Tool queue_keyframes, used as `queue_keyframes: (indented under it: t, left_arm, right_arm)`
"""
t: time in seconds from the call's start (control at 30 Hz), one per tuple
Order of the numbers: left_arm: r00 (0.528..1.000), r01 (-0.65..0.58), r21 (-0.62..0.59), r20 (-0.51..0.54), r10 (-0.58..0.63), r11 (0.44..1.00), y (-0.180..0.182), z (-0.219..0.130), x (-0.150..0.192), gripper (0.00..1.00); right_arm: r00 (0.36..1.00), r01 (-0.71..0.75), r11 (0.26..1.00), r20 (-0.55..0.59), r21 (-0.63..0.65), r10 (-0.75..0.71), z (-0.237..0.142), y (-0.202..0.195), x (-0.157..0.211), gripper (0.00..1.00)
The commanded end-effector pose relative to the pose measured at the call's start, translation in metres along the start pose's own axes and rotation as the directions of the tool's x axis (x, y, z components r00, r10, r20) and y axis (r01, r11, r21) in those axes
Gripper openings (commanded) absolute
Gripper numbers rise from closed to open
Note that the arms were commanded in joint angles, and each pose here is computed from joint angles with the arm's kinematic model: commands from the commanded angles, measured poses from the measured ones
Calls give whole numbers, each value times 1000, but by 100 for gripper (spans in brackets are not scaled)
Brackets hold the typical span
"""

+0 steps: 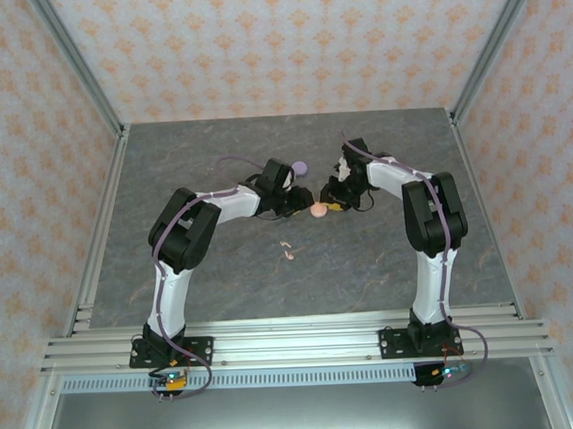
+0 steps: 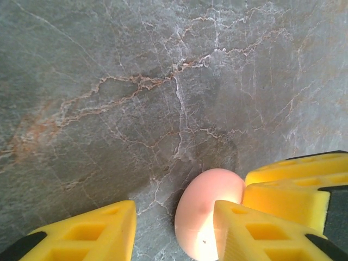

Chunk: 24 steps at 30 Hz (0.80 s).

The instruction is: Insert the wireless bluetooth earbuds into the charging case

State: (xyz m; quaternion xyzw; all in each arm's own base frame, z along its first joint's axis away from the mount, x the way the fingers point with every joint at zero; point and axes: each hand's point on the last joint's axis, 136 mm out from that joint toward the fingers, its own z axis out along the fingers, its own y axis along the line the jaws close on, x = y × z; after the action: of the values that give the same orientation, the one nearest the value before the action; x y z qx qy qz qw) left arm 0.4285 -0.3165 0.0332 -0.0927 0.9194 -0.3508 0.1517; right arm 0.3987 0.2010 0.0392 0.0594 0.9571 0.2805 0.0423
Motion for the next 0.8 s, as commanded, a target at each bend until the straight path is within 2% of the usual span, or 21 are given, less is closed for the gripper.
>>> queue_keyframes:
  t: [0.0, 0.33, 0.77]
  left_arm:
    - [1000, 12, 36, 12, -13, 999, -4, -2, 0, 42]
    - [999, 49, 91, 2, -49, 995, -7, 0, 5, 42]
    - [997, 74, 85, -33, -71, 994, -2, 11, 16, 38]
  right_arm:
    - [1000, -7, 1000, -17, -22, 7, 7, 1, 3, 30]
    - [999, -26, 999, -19, -25, 26, 11, -4, 8, 23]
    - [999, -40, 999, -20, -25, 39, 15, -9, 13, 21]
